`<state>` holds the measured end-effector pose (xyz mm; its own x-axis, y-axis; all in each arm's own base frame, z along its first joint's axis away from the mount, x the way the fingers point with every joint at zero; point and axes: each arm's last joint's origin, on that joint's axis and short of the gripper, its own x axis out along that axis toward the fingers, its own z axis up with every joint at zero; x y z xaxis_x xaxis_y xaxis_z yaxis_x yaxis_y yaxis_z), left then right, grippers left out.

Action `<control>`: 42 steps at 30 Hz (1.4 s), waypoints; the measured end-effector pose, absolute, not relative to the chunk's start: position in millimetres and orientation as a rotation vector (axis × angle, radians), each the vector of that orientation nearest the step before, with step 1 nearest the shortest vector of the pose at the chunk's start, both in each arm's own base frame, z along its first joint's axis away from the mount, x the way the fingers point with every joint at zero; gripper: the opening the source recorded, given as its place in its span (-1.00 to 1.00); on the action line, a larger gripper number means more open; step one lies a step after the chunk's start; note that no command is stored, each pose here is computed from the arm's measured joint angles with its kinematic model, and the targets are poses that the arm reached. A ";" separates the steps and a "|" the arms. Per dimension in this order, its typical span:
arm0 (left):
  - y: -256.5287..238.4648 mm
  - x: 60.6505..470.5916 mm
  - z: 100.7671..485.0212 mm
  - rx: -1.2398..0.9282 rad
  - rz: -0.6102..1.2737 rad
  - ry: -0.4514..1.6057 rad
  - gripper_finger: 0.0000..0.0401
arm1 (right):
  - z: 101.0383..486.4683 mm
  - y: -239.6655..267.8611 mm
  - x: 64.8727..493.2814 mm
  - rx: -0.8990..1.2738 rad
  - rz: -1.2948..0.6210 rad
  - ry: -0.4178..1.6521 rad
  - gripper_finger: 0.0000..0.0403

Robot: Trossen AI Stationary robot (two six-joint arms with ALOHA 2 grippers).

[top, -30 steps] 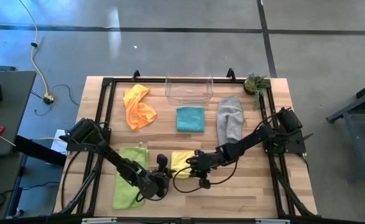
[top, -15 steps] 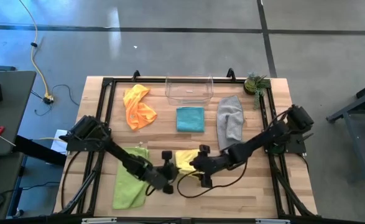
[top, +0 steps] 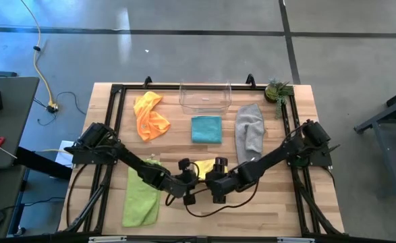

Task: Fold microfiber towels
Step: Put the yellow towel into the transparent bin

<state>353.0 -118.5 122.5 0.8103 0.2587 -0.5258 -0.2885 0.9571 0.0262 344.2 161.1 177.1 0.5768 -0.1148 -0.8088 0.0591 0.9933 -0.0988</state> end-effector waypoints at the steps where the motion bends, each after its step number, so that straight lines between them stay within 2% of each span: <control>1: -118.6 353.1 122.8 -0.058 0.292 0.551 -1.00 | 173.9 161.4 344.7 -0.066 -0.106 0.959 0.35; 8: -113.9 354.8 122.8 -0.104 0.314 0.545 -1.00 | 166.7 161.7 345.7 -0.052 -0.131 0.972 0.34; 12: -111.8 357.3 124.6 -0.126 0.298 0.527 -1.00 | 163.4 160.7 345.0 -0.072 -0.156 0.984 0.24; 16: -110.4 357.7 124.4 -0.130 0.297 0.532 -1.00 | 162.2 159.6 343.7 -0.096 -0.168 0.996 -0.03; 24: -106.2 357.0 136.0 -0.138 0.279 0.519 -1.00 | 160.9 158.6 341.2 -0.113 -0.166 1.027 -0.85; 26: -104.5 355.9 140.3 -0.131 0.280 0.514 -0.98 | 161.4 158.6 341.3 -0.132 -0.155 1.026 -0.96; 29: -101.3 351.6 150.5 -0.113 0.279 0.530 -0.88 | 164.2 156.3 341.6 -0.141 -0.157 1.021 -0.94; 38: -90.3 322.1 181.0 -0.028 0.332 0.618 -0.36 | 192.0 130.4 340.1 -0.130 -0.152 1.018 -0.99; 42: -77.8 296.4 178.9 -0.086 0.299 0.578 -0.32 | 216.4 110.9 337.4 -0.103 -0.146 0.998 -0.99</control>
<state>296.4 -77.8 178.9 0.7961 0.2538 -0.5494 -0.3018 0.9534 0.0031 337.4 110.9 216.4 0.5336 -0.1691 -0.8286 0.0749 0.9854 -0.1528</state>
